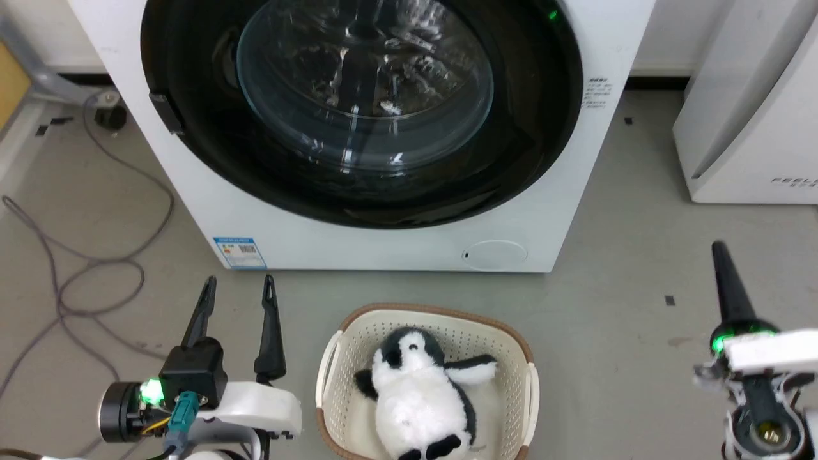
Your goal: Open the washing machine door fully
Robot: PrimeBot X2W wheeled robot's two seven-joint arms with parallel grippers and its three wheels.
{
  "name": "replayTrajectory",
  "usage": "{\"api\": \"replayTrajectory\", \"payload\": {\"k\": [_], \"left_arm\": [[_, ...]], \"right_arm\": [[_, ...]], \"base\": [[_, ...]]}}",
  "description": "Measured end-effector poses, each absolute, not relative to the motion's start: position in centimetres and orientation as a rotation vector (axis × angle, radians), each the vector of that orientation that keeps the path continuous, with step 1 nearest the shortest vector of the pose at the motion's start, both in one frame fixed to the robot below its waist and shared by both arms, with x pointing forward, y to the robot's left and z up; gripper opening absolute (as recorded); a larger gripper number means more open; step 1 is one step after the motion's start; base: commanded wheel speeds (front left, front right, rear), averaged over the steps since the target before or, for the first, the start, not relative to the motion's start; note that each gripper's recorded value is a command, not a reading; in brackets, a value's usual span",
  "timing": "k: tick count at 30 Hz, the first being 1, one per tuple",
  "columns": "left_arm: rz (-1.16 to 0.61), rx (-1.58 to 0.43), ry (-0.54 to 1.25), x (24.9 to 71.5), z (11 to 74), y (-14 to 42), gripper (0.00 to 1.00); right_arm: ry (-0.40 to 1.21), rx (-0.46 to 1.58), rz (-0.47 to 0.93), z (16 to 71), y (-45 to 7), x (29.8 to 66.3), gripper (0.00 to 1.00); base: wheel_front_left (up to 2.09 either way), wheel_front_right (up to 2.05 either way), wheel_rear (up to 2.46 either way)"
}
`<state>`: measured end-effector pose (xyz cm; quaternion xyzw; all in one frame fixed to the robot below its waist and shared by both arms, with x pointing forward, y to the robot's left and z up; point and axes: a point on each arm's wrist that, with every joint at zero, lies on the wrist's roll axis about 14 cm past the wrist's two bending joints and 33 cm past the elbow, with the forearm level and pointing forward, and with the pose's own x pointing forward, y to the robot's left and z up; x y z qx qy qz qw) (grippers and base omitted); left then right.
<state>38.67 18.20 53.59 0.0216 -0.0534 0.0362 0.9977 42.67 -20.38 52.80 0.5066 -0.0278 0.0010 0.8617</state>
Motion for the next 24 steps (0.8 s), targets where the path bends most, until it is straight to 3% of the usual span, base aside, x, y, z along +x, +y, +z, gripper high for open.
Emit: {"api": "replayTrajectory", "payload": {"k": [24], "left_arm": [[0.135,0.044,-0.111,42.7,52.1,19.5,1.0]], "right_arm": [[0.028,1.224,0.071,52.5,-19.8,56.1,0.0]], "base": [[0.0,0.0,0.0]]}}
